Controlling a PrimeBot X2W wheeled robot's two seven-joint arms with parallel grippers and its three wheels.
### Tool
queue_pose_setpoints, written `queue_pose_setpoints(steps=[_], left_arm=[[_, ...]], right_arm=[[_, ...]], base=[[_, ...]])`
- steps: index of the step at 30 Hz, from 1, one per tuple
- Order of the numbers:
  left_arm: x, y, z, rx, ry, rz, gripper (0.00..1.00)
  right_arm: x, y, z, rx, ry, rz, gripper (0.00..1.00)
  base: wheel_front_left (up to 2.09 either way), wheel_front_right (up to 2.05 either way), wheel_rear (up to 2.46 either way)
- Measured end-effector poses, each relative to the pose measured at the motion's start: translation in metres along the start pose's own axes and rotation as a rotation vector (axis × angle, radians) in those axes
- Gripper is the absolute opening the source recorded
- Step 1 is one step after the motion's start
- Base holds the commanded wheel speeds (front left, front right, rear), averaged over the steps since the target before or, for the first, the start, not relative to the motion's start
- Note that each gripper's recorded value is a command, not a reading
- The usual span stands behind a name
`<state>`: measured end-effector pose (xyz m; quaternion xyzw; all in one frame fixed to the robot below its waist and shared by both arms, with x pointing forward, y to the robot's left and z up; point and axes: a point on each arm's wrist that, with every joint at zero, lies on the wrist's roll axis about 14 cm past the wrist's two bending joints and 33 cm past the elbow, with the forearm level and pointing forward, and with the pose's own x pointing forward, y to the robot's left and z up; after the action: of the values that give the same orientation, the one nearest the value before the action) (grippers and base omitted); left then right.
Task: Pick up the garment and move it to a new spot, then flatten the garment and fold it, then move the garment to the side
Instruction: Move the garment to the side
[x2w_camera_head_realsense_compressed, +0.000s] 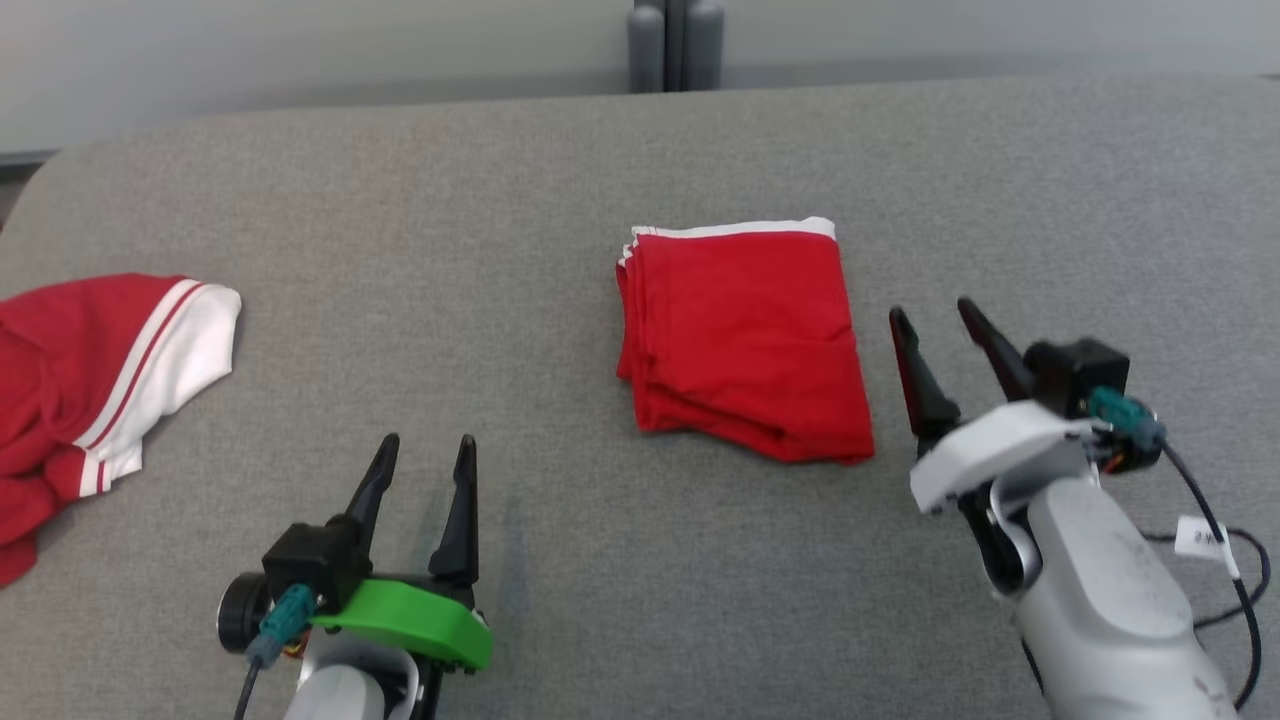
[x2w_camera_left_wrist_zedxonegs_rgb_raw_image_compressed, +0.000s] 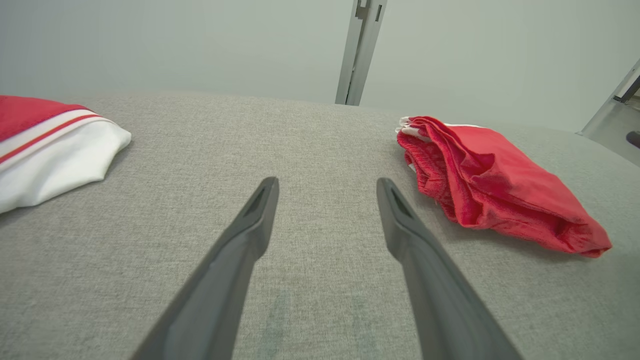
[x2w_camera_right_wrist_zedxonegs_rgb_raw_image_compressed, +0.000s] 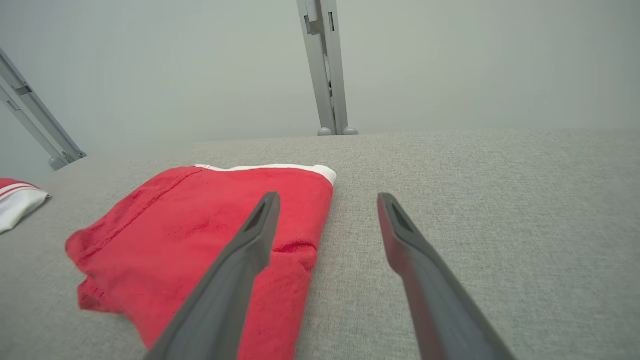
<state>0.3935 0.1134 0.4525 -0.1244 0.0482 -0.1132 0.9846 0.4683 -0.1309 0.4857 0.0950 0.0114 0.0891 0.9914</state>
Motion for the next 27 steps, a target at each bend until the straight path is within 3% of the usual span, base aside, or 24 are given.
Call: queue_pose_setpoints(steps=[3, 6, 10, 11, 13, 14, 21, 27], left_arm=[[0.014, 0.002, -0.005, -0.008, 0.014, -0.006, 1.00], [0.026, 0.007, -0.018, -0.015, 0.048, -0.005, 1.00], [0.030, 0.016, -0.034, -0.023, 0.089, 0.014, 1.00], [0.030, 0.018, -0.037, -0.022, 0.099, 0.018, 1.00], [0.030, 0.021, -0.042, -0.022, 0.111, 0.023, 1.00], [0.030, 0.022, -0.044, -0.018, 0.118, 0.021, 1.00], [0.030, 0.013, -0.050, -0.006, 0.135, -0.025, 1.00], [0.045, -0.034, -0.054, -0.015, 0.137, -0.173, 1.00]], right_arm=[[0.032, 0.009, 0.001, -0.004, 0.002, 0.036, 1.00], [0.057, 0.013, -0.029, -0.008, 0.099, 0.058, 1.00], [0.056, 0.013, -0.086, -0.014, 0.278, 0.064, 1.00], [0.054, 0.011, -0.096, -0.011, 0.303, 0.059, 0.94], [0.056, 0.011, -0.104, -0.009, 0.319, 0.063, 0.16], [0.057, 0.012, -0.106, 0.007, 0.319, 0.062, 0.00], [0.044, -0.008, -0.104, 0.060, 0.299, -0.012, 0.00], [0.010, -0.048, -0.095, 0.051, 0.281, -0.119, 0.00]], base=[[0.00, 0.00, 0.00], [0.00, 0.00, 0.00], [0.00, 0.00, 0.00], [0.00, 0.00, 0.00], [0.00, 0.00, 0.00], [0.00, 0.00, 0.00], [0.00, 0.00, 0.00], [0.00, 0.00, 0.00]])
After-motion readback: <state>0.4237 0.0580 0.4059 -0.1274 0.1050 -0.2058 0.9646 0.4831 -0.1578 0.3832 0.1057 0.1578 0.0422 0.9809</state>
